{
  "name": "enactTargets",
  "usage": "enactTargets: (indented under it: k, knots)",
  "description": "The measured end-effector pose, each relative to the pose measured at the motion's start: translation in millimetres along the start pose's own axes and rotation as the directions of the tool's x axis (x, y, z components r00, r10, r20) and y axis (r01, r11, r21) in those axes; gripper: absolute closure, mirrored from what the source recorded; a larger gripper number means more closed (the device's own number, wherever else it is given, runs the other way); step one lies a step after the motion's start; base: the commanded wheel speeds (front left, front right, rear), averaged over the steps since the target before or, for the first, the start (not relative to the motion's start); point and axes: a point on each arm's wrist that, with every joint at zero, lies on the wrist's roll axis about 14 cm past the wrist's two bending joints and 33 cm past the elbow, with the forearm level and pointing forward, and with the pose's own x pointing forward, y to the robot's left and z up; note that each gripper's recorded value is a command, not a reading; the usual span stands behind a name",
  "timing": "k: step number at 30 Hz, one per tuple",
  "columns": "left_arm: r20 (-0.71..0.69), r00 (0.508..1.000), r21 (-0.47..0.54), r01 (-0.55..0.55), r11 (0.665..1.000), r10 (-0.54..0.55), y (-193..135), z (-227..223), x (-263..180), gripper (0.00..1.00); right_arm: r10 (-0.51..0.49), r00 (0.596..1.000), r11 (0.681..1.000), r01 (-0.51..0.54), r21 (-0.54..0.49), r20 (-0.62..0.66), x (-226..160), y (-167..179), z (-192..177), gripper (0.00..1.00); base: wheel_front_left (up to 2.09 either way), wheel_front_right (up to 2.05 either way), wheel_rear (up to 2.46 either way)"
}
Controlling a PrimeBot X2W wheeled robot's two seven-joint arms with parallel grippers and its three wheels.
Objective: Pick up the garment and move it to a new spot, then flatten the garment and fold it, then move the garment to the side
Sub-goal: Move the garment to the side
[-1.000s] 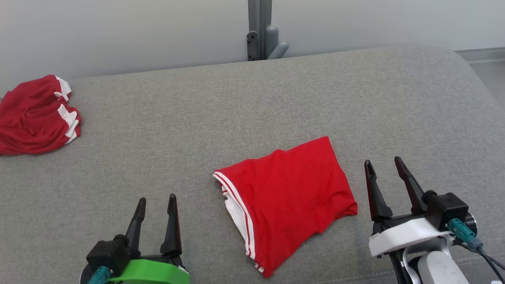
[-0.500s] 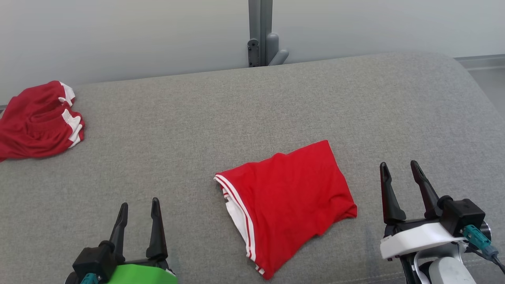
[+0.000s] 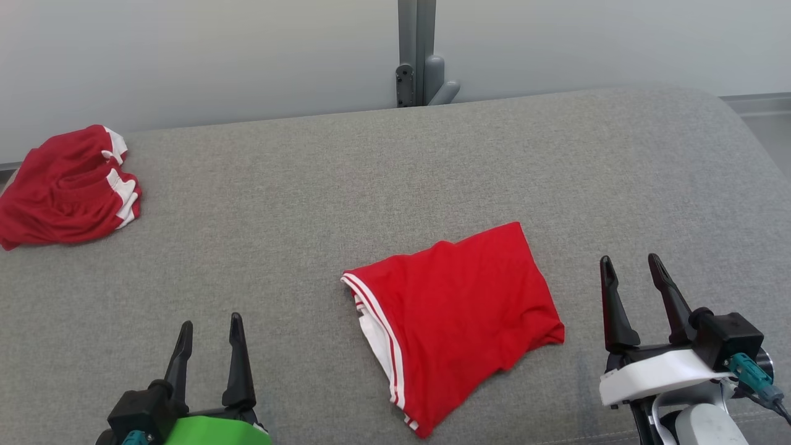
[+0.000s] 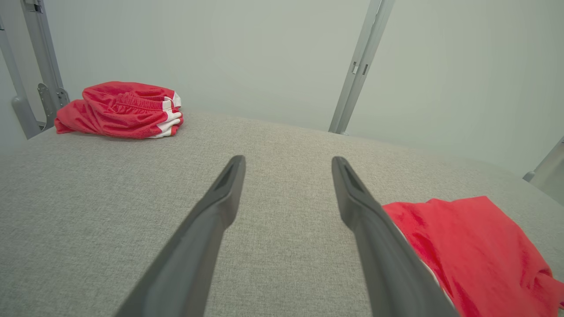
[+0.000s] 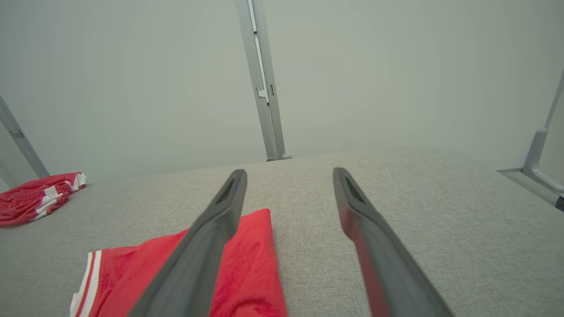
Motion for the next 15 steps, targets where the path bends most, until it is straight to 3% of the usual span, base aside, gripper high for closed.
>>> enactTargets:
  k: [4,10,15]
  knots:
    - [-0.003,1.000,0.001,-0.007,1.000,0.007,2.5,-1.0,0.0,0.00,-0.016,1.000,1.000,0.016,0.000,-0.026,0.5,-5.4,-7.0,0.00,0.00,0.00,0.00]
    - [-0.015,1.000,0.005,-0.012,1.000,0.012,5.0,-4.9,2.1,0.00,-0.004,0.986,1.000,-0.001,-0.031,-0.164,15.9,-9.5,-33.1,0.00,0.00,0.00,0.00]
    - [-0.020,1.000,0.004,-0.021,1.000,0.021,8.1,-7.2,7.0,0.00,0.040,0.929,0.998,-0.055,-0.033,-0.367,30.5,-11.5,-68.7,0.00,0.00,0.00,0.00]
